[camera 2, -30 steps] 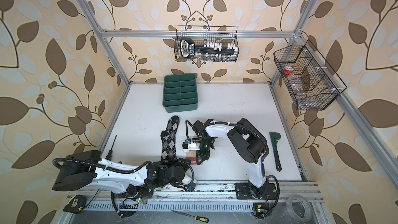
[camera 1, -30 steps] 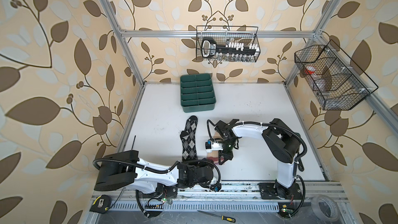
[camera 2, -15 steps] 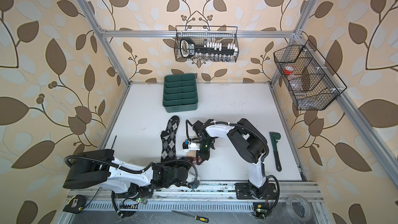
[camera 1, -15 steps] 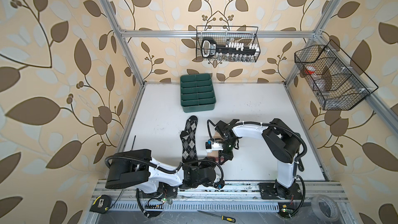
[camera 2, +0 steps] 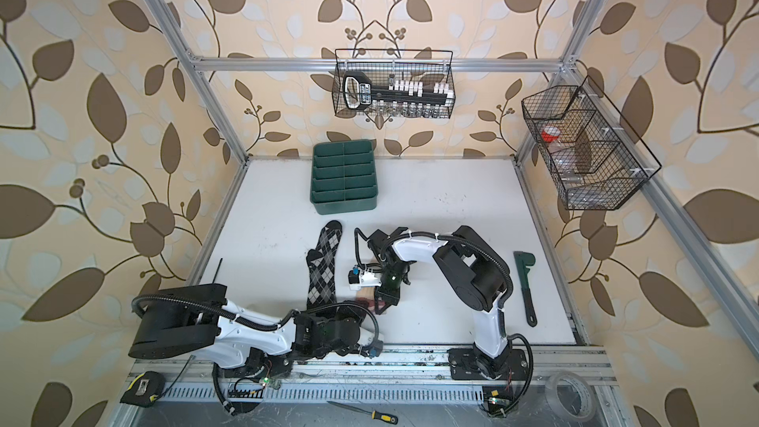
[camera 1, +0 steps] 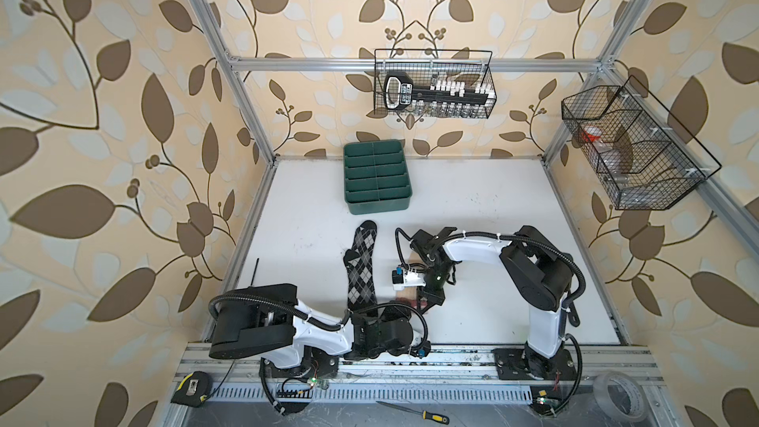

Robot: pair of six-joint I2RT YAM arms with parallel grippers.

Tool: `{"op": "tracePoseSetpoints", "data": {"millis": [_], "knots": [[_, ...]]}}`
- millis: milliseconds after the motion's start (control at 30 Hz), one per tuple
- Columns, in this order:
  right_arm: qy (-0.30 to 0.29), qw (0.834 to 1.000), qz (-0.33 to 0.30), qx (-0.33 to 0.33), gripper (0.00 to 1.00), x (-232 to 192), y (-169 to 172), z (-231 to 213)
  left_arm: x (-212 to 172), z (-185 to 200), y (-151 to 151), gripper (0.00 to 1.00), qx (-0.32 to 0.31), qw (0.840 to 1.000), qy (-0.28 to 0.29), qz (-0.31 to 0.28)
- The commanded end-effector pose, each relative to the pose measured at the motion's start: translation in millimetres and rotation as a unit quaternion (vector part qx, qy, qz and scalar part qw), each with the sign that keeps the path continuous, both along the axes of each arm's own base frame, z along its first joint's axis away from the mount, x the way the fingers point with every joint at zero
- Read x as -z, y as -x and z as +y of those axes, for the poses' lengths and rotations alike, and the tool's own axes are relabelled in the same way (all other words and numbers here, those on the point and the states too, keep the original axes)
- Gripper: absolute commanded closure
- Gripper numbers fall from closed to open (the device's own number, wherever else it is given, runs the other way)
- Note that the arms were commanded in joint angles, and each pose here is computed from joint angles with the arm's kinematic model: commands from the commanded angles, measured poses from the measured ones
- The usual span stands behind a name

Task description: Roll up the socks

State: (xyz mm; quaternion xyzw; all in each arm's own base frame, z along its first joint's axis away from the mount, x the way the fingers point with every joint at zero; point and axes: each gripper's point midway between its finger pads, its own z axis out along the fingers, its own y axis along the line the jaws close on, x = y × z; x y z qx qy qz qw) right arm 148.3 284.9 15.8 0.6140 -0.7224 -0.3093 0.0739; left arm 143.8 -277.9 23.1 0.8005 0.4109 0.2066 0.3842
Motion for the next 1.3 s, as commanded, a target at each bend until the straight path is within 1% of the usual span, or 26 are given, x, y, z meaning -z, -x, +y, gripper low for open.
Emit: {"op": "tracePoseSetpoints", "data": {"millis": [0,33,67,133,200,333,400,433,500,567,600,667,700,733,800,867,933,967,1033,1067,1167,1267], "knots": [[-0.011,1.0,0.006,-0.004,0.93,-7,7,-3,22,12,3,0.74,-0.011,0.999,-0.03,0.034],[-0.013,1.0,0.005,-0.004,0.93,-8,8,-3,22,12,3,0.78,-0.015,0.999,-0.029,0.034],[-0.014,1.0,0.004,-0.004,0.92,-8,8,-3,23,12,3,0.79,-0.016,0.999,-0.031,0.035],[-0.013,1.0,0.0,-0.003,0.88,-8,7,-3,21,12,2,0.84,-0.017,0.999,-0.031,0.033],[-0.007,1.0,-0.01,0.003,0.81,-6,3,-4,20,13,2,0.86,-0.019,0.999,-0.034,0.035],[0.001,0.998,-0.061,0.019,0.64,-1,-10,-9,16,15,4,0.88,-0.02,0.998,-0.035,0.04],[-0.005,0.996,-0.088,0.026,0.53,-4,-16,-11,13,15,4,0.88,-0.019,0.998,-0.036,0.043],[-0.013,0.994,-0.1,0.029,0.49,-8,-19,-11,11,15,5,0.88,-0.018,0.998,-0.034,0.048],[-0.03,0.991,-0.124,0.031,0.48,-18,-25,-11,6,15,9,0.88,-0.017,0.997,-0.029,0.075],[-0.044,0.986,-0.158,0.039,0.47,-31,-35,-14,4,18,15,0.88,-0.02,0.991,-0.028,0.126],[-0.049,0.982,-0.176,0.045,0.47,-36,-40,-17,0,17,16,0.88,-0.027,0.989,-0.017,0.143],[-0.061,0.969,-0.233,0.06,0.47,-54,-56,-27,-10,16,17,0.88,-0.038,0.982,-0.003,0.183],[-0.065,0.958,-0.27,0.072,0.48,-64,-67,-31,-14,16,16,0.88,-0.043,0.98,0.004,0.196],[-0.071,0.942,-0.314,0.092,0.47,-77,-80,-38,-16,18,17,0.88,-0.046,0.976,0.004,0.213],[-0.08,0.902,-0.403,0.135,0.47,-104,-105,-53,-19,19,18,0.87,-0.052,0.968,0.0,0.246],[-0.084,0.84,-0.501,0.193,0.47,-137,-129,-73,-21,18,18,0.86,-0.056,0.962,0.001,0.266],[-0.095,0.782,-0.567,0.24,0.47,-170,-138,-91,-22,15,18,0.86,-0.064,0.955,0.01,0.289],[-0.104,0.757,-0.59,0.26,0.47,-185,-139,-99,-22,14,20,0.86,-0.065,0.95,0.011,0.305],[-0.125,0.719,-0.62,0.287,0.48,-213,-134,-111,-21,11,22,0.86,-0.069,0.942,0.008,0.327],[-0.136,0.704,-0.63,0.298,0.48,-226,-129,-117,-21,9,23,0.86,-0.071,0.938,0.007,0.34],[-0.171,0.671,-0.652,0.308,0.49,-252,-111,-126,-23,-2,25,0.86,-0.084,0.923,0.024,0.376],[-0.197,0.652,-0.675,0.285,0.5,-264,-90,-129,-25,-11,26,0.85,-0.106,0.9,0.051,0.419]]}}
